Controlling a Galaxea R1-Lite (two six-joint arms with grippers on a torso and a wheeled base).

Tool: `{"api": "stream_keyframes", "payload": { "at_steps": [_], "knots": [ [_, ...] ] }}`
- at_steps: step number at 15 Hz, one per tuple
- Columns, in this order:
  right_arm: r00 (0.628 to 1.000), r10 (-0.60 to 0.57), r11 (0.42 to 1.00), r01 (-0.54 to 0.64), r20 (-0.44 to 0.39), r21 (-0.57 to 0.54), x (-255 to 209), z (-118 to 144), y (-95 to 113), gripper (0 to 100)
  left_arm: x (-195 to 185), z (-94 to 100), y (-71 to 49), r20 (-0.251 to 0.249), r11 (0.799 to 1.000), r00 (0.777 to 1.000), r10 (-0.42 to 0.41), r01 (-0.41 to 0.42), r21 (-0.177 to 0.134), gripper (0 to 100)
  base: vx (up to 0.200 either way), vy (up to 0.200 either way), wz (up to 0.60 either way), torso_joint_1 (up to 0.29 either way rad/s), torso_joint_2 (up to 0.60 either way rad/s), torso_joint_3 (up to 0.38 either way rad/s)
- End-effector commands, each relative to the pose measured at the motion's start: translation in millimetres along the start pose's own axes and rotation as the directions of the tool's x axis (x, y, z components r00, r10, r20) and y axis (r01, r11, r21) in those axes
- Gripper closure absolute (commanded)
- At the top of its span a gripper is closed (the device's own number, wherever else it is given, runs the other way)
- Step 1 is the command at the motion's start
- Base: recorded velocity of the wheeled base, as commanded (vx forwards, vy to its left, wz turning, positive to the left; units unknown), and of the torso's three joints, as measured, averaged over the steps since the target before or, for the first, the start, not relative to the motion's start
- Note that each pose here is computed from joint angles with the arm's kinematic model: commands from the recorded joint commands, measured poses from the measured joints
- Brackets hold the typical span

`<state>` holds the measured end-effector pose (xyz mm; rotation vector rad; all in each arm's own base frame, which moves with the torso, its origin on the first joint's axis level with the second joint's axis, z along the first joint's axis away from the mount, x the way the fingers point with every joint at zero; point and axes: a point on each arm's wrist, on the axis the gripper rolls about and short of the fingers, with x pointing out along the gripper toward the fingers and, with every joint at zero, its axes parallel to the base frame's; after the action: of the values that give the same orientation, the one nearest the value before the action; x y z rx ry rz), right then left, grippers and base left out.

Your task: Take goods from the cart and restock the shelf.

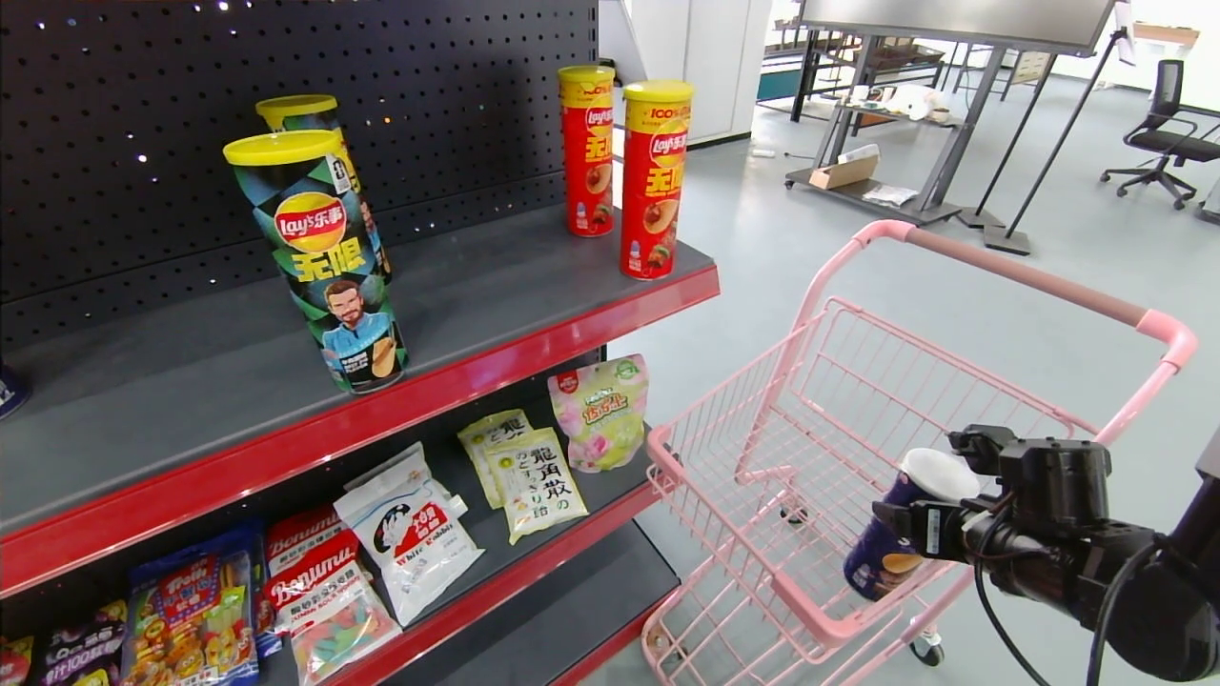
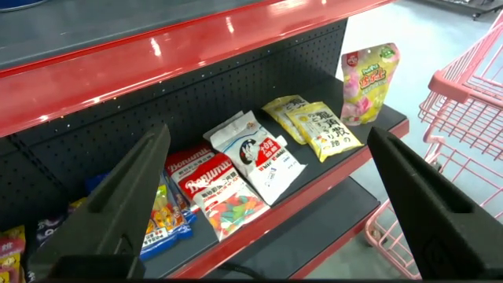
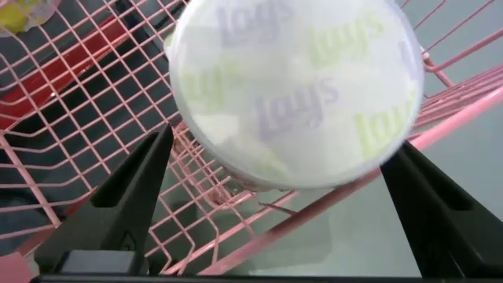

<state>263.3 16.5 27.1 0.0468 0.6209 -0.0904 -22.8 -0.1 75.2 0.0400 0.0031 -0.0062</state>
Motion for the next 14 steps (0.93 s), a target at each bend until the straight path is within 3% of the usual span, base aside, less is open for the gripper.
{"api": "stream_keyframes", "payload": {
  "at_steps": [1,14],
  "knots": [
    [1.0,-0.001,1.0,0.001,0.001,0.003,7,1,1,0,0,0.0,0.0,0.0,1.0,1.0,0.0,0.0,0.0,0,0.0,0.0,0.0,0.0,0.0,0.0],
    [1.0,-0.006,1.0,0.006,-0.007,0.009,31,3,-4,0,0,0.0,0.0,0.0,1.0,1.0,0.0,0.0,-0.002,0,0.0,0.0,0.0,0.0,0.0,0.0]
  ]
}}
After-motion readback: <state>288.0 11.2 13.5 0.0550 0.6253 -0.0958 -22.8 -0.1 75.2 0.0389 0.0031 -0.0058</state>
